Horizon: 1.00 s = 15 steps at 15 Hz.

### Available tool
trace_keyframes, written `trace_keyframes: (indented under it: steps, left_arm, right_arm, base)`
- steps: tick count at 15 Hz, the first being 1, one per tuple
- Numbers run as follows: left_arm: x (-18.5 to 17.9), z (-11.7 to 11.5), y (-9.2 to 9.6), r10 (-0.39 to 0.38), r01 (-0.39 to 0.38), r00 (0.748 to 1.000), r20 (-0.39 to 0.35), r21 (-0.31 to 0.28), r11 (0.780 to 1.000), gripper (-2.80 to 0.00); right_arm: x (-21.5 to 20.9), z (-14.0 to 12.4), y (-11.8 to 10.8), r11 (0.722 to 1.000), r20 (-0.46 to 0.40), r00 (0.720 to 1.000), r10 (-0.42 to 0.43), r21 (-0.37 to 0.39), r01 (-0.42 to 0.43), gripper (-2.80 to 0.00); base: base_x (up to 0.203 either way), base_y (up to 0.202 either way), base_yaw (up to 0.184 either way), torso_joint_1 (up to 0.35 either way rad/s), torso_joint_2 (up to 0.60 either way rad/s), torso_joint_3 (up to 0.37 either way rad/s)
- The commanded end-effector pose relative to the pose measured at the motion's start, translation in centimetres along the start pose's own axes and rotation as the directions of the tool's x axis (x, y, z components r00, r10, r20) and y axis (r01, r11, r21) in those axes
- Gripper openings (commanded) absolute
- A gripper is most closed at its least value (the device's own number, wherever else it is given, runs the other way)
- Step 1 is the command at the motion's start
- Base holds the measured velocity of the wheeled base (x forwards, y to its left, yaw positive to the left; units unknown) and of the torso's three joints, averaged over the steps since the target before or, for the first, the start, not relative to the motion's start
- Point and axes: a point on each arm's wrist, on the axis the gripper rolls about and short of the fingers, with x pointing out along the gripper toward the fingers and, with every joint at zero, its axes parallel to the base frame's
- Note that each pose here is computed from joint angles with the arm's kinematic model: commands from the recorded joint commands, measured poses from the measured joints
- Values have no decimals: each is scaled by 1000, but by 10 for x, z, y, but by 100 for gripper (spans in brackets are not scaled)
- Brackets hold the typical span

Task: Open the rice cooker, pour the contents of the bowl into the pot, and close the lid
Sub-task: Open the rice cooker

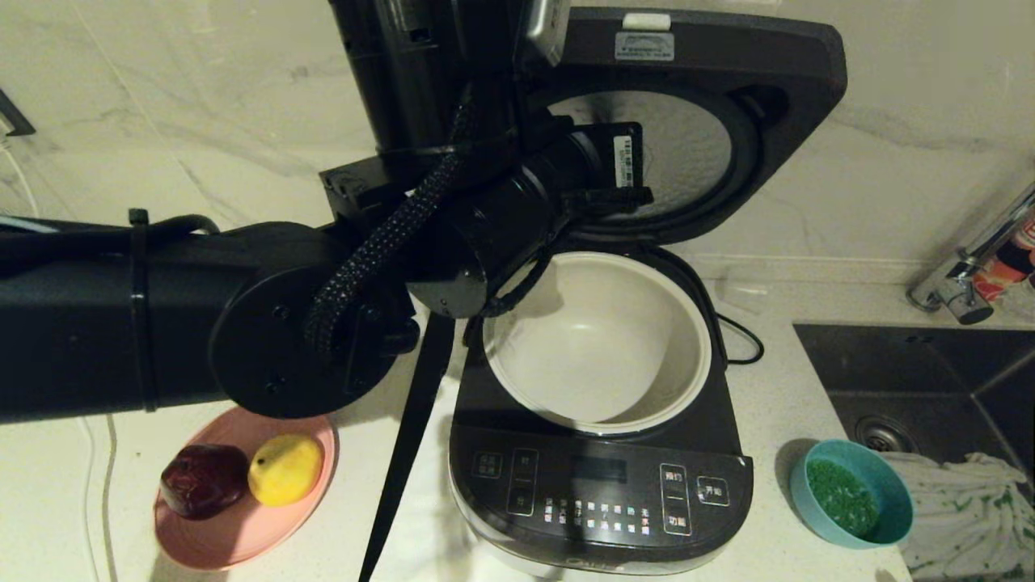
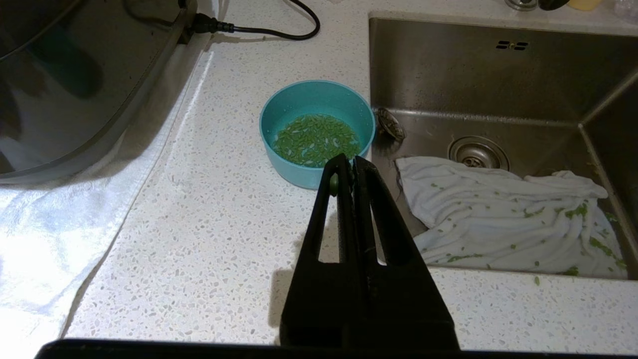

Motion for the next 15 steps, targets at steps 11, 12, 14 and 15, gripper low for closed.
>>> trace_keyframes:
  steps: [11,12,14,15]
  left_arm:
    - [27,-17,5,35,-36,999,18,73,997,-280]
    - [30,-20,6,39,-40,999,18,74,996,-280]
    - [32,-22,7,41,-43,999,26,76,996,-280]
    - [32,-20,7,42,-44,999,31,73,996,-280]
  right_arm:
    - [0,0,0,1000,1,1000,0,0,0,-280]
    - [0,0,0,1000,1,1000,0,0,0,-280]
    - [0,0,0,1000,1,1000,0,0,0,-280]
    - [0,0,0,1000,1,1000,0,0,0,-280]
  base:
    - [0,0,0,0,0,0]
    - [0,0,0,0,0,0]
    - [0,0,0,0,0,0]
    - [0,0,0,0,0,0]
